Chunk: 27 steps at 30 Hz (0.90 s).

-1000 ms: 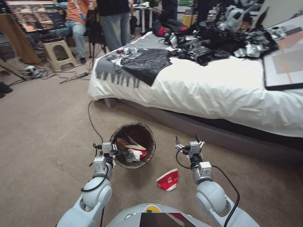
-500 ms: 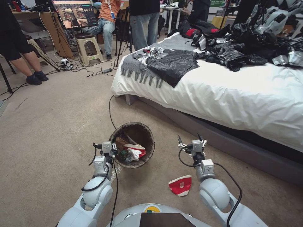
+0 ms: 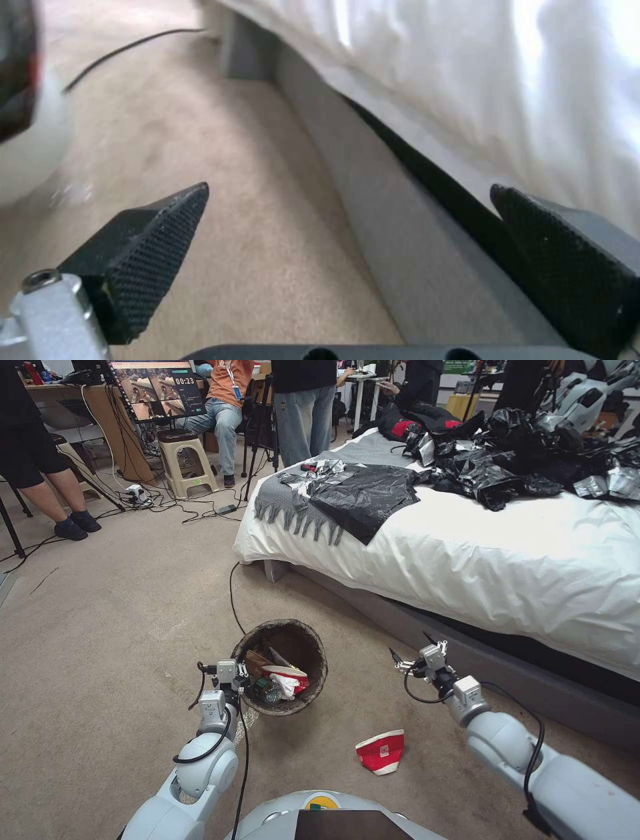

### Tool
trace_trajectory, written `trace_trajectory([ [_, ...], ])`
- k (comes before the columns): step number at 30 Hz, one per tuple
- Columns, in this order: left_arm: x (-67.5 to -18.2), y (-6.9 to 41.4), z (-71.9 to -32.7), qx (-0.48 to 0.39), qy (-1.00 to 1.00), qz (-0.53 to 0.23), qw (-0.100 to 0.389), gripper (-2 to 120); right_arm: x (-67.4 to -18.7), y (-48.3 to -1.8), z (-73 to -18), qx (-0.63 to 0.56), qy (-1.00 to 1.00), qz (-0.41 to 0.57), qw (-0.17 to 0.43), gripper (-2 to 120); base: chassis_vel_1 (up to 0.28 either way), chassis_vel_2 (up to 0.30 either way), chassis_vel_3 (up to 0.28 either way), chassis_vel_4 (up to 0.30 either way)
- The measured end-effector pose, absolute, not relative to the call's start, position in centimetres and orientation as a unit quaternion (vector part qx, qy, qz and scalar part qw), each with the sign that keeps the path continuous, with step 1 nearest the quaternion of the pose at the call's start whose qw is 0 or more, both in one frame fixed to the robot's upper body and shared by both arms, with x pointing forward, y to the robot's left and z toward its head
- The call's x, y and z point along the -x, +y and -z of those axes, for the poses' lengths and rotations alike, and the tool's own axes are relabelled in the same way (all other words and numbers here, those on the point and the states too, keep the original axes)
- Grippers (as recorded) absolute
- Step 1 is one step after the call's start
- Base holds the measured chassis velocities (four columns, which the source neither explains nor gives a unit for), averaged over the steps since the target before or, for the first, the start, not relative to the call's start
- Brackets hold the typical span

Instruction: Pick up the trash bin, then pick up the garbage from the floor and place it into the trash bin.

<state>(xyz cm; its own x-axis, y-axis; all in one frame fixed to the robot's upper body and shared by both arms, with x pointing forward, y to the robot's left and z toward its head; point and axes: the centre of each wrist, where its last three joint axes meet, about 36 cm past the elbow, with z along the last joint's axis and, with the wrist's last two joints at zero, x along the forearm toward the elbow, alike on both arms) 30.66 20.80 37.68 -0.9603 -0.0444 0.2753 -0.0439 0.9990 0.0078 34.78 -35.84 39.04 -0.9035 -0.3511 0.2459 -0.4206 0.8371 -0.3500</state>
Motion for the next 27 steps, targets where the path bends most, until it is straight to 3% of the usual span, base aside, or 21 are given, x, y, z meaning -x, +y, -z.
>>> trace_trajectory([
  [10, -31.0, 20.5, -37.3, -0.017, -0.990, 0.002, 0.141, 0, -36.7, -43.3, -39.2, -0.379, -0.884, -0.251, 0.115, 100, 0.000, 0.000, 0.000, 0.000],
  [27, -31.2, 20.1, -37.3, -0.012, -0.990, 0.001, 0.139, 0, -36.5, -44.4, -37.7, -0.465, -0.836, -0.244, 0.159, 100, 0.000, 0.000, 0.000, 0.000],
])
